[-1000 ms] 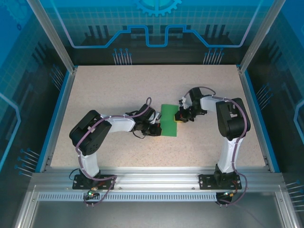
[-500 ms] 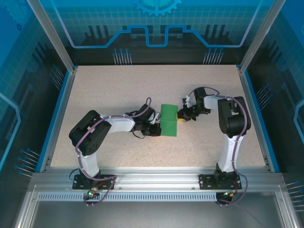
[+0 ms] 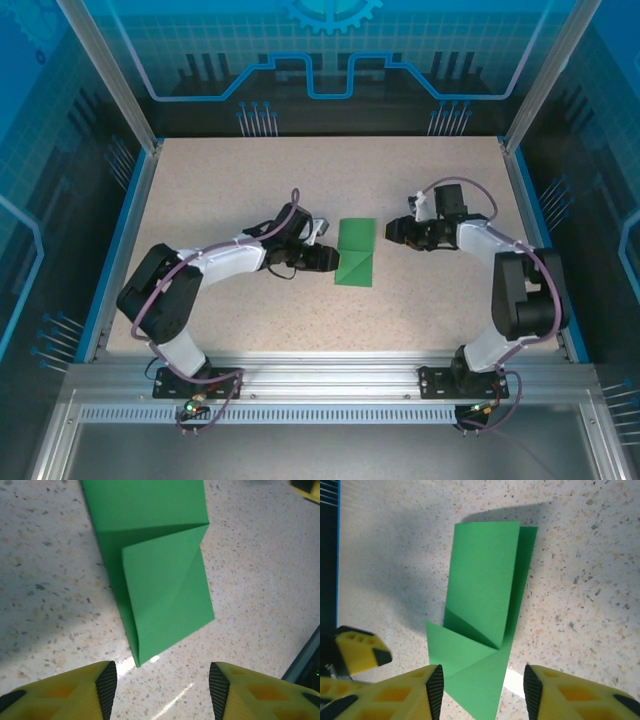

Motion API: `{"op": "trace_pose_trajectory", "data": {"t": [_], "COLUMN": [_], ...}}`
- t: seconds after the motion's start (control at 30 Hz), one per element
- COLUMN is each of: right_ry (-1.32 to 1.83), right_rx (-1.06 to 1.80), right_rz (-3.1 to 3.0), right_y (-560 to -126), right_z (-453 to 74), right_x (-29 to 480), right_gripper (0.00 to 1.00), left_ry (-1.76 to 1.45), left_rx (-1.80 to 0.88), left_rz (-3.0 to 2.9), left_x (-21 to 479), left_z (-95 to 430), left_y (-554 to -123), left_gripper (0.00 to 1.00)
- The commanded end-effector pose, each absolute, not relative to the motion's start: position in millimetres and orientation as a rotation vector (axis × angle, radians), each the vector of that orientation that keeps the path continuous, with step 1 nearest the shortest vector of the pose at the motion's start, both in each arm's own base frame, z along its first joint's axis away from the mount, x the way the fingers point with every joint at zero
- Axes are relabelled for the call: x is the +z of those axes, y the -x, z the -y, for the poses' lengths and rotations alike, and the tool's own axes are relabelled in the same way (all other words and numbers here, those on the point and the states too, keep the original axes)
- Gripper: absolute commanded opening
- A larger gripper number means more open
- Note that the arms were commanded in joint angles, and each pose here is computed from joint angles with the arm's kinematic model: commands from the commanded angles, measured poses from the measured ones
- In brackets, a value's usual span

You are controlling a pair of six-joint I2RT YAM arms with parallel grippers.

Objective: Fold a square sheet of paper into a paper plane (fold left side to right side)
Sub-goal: Turn over the paper at the center of the table.

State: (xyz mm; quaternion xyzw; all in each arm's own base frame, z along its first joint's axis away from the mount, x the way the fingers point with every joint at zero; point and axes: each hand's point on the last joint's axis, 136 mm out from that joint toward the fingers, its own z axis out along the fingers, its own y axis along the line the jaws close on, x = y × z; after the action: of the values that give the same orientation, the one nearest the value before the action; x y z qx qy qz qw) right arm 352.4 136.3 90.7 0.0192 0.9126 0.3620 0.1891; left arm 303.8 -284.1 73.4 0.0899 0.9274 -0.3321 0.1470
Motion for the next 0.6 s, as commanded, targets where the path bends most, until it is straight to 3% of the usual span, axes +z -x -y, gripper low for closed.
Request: {"op": "trace_pose_trajectory", "data": {"t": [0.0,0.13,0.33,0.57], "right_ry": [-0.115,-0.14,-0.133,-0.122], "right_rx": [1.016,1.067,1.11,1.123], "right_rz": [-2.498,-2.462,-2.467,-2.48], "right_y": [-350,-340,-328,-319], "right_z": [-130,-133,-137,-140], "right_x": [98,105,103,98], "right_gripper": [0.57,0.64,0.65,0.65], "left_ry": [-0.272,-0.269,-0.289,-0.298], "left_rx": [-0.928,-0.937,-0.967,-0.971], "left_rz": [-2.688,-2.676,-2.658,-2.683], "left_x": [64,58,55,45], "left_z": [286,294,307,314], "left_y": [-314,-330,-348,-355], "left_gripper": [0.59,0.61,0.58,0.49]}}
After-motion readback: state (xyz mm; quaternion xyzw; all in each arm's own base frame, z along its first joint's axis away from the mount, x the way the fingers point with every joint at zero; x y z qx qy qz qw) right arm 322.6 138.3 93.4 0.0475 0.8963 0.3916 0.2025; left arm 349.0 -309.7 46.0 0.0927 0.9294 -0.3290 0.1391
